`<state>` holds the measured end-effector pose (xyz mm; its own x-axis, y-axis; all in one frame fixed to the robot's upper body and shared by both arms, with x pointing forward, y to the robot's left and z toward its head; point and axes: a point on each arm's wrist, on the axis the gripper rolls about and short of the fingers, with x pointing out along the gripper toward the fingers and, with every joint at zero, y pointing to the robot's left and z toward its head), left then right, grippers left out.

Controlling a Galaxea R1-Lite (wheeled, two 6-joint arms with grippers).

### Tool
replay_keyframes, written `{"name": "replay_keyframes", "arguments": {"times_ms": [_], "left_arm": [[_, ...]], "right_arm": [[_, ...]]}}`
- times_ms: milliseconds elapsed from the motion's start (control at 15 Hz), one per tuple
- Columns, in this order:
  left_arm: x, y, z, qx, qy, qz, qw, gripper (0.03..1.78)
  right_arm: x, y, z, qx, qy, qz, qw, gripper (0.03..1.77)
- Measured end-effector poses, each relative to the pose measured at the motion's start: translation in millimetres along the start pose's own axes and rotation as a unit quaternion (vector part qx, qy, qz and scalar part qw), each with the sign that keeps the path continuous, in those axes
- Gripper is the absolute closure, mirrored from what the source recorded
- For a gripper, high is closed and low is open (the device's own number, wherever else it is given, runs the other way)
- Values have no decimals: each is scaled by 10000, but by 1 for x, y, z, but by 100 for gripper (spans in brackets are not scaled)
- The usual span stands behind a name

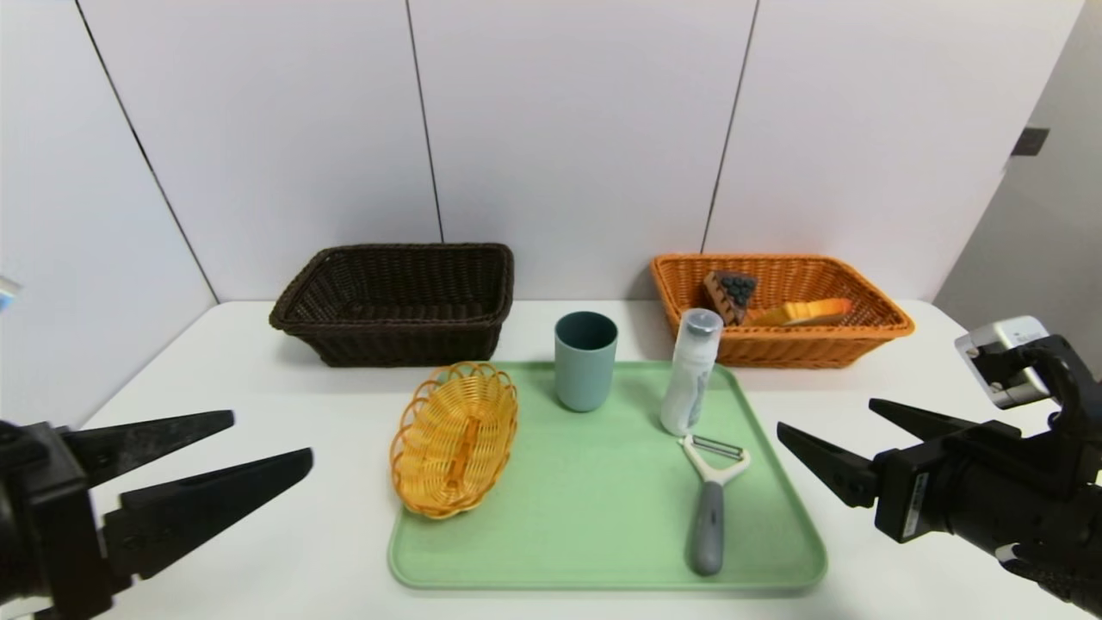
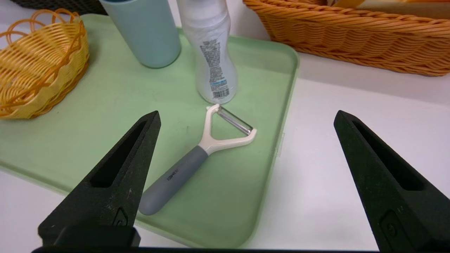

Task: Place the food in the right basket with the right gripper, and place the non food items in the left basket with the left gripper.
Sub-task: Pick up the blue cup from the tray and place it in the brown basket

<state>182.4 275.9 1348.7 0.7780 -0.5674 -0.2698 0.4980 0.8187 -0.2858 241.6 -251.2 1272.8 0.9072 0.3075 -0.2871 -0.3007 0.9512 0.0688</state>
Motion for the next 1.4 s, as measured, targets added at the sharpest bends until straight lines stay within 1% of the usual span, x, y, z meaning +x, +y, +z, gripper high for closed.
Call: {"name": "replay_keyframes", "arguments": {"times_ms": [67, 200, 333, 533, 667, 800, 867, 1000, 1133, 1267, 1400], "left_arm": [[13, -2, -2, 63, -60, -185, 9998, 12], [40, -10, -3, 183, -195, -475, 9985, 12], [65, -19, -5, 333, -241, -559, 9976, 12], [103, -34, -10, 488, -267, -573, 9968, 12], [126, -46, -13, 526, -349, -586, 9963, 12], [144, -55, -17, 555, -374, -557, 9962, 12], [150, -57, -20, 581, -322, -544, 9963, 12], [162, -61, -25, 684, -206, -491, 9962, 12], [172, -62, -29, 795, -179, -320, 9962, 12], [182, -64, -33, 809, -289, -308, 9958, 12], [195, -65, -37, 848, -499, -304, 9947, 12]], "right_arm": [[-2, -2, 2, 53, -61, -93, 9999, 10], [-7, -4, 5, 115, -186, -138, 9997, 10], [-13, -8, 7, 150, -318, -209, 9992, 10], [-17, -25, 11, 222, -467, -576, 9970, 10], [-18, -41, 22, 302, -674, -867, 9935, 10], [-17, -57, 32, 287, -809, -1122, 9900, 10], [-16, -65, 36, 243, -835, -1219, 9887, 10], [-12, -79, 48, 153, -928, -1320, 9868, 10], [-8, -87, 57, 154, -995, -1377, 9853, 10], [-5, -90, 58, 160, -977, -1420, 9849, 10], [-4, -92, 58, 159, -959, -1435, 9849, 10]]}}
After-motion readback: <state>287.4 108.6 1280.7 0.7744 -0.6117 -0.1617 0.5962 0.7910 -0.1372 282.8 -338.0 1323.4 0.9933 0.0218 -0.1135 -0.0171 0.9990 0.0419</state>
